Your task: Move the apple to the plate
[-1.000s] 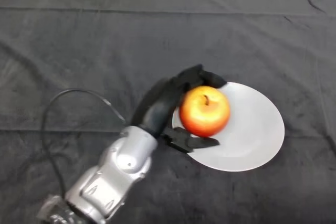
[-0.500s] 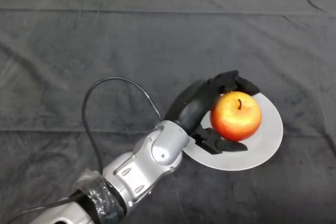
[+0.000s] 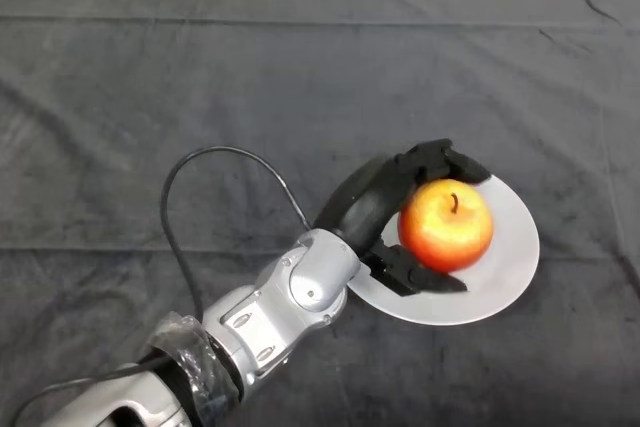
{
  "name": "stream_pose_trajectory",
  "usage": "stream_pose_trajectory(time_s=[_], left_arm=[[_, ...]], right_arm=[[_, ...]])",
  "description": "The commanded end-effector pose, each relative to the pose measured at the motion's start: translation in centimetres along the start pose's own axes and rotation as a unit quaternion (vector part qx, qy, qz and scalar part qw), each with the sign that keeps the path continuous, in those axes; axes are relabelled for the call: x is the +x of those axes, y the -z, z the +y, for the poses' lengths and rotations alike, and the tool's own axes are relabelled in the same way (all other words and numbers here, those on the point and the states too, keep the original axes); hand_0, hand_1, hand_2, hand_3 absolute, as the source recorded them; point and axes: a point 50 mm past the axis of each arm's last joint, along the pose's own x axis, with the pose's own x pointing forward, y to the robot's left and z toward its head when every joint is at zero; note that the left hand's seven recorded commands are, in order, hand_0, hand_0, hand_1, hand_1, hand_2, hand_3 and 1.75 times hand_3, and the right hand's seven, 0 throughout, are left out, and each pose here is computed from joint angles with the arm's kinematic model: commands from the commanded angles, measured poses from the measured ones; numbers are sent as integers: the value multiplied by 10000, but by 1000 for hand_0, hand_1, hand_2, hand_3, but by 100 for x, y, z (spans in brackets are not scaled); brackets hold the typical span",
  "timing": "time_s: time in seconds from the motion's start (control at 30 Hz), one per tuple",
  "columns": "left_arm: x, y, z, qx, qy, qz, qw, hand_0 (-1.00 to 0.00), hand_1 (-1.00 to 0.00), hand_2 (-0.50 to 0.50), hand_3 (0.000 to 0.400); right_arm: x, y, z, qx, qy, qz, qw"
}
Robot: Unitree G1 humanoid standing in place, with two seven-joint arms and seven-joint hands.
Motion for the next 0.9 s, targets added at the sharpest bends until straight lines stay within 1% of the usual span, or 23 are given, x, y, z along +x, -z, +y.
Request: stream_pose_trajectory(time_s=[0.03,0.23,0.37,0.5,0.6,0.73,0.9], left_arm=[[56,-129,151,136,-156,-305,9993,0,0,0,0],[7,-136,274,88,-280,-367,9989,0,0,0,0],[-48,-153,460,50,-446,-430,9981,0,0,0,0],[-139,-165,724,0,-724,-509,9961,0,0,0,0],[-252,-150,954,-42,-1003,-563,9934,0,0,0,0],[-450,-106,1256,-96,-1434,-609,9877,0,0,0,0],[-779,-34,1668,-144,-2058,-614,9766,0,0,0,0]], right_arm=[[46,-117,66,-26,-118,-165,9998],[46,-116,66,-25,-120,-165,9998],[46,-116,66,-26,-121,-165,9998],[46,-116,66,-28,-123,-165,9998],[45,-116,66,-30,-123,-164,9998],[45,-116,66,-33,-124,-163,9998],[45,-116,66,-38,-125,-162,9998]])
